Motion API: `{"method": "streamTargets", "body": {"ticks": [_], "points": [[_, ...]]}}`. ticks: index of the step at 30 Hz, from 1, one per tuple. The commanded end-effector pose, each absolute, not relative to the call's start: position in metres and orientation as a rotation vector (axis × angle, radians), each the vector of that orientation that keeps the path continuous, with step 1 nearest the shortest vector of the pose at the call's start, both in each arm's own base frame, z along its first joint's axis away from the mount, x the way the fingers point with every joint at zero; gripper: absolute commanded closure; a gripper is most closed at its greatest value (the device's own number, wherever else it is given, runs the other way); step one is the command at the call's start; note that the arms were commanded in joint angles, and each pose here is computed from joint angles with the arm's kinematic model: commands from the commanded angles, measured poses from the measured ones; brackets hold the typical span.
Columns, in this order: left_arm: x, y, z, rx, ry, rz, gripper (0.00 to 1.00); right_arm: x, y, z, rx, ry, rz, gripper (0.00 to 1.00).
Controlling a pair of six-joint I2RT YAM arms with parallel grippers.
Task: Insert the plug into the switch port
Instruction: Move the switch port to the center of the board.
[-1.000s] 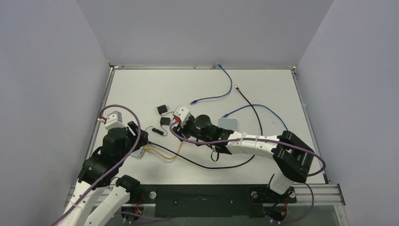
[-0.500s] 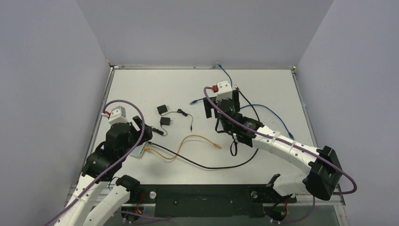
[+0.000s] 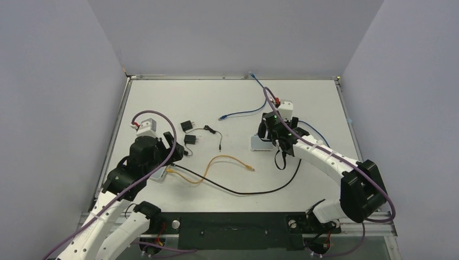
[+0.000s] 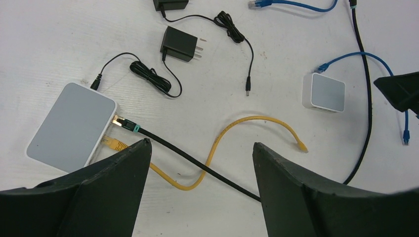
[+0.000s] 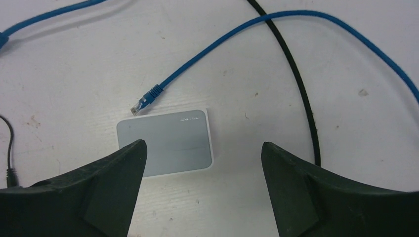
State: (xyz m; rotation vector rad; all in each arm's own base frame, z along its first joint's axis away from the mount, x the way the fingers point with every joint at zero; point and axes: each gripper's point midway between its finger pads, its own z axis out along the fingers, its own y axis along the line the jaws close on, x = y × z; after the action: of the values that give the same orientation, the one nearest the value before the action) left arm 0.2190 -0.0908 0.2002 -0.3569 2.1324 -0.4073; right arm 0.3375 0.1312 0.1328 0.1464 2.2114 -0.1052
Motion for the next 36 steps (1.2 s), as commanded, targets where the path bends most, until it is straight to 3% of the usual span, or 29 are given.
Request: {"method": "streamTargets", "body": {"ticks": [1, 17, 36], "points": [[0.222, -0.106, 0.208, -0.270, 2.106, -0.487, 0.27, 0.341, 0.135, 0.100, 0.308, 2.301, 0.014, 0.20], [0.218, -0.117, 0.191, -0.206, 2.161, -0.530, 0.27, 0.373, 0.127, 0.053, 0.687, 2.284, 0.050, 0.30], [0.221, -0.116, 0.185, -0.206, 2.172, -0.515, 0.27, 0.389, 0.140, 0.025, 0.735, 2.311, 0.088, 0.34]]}}
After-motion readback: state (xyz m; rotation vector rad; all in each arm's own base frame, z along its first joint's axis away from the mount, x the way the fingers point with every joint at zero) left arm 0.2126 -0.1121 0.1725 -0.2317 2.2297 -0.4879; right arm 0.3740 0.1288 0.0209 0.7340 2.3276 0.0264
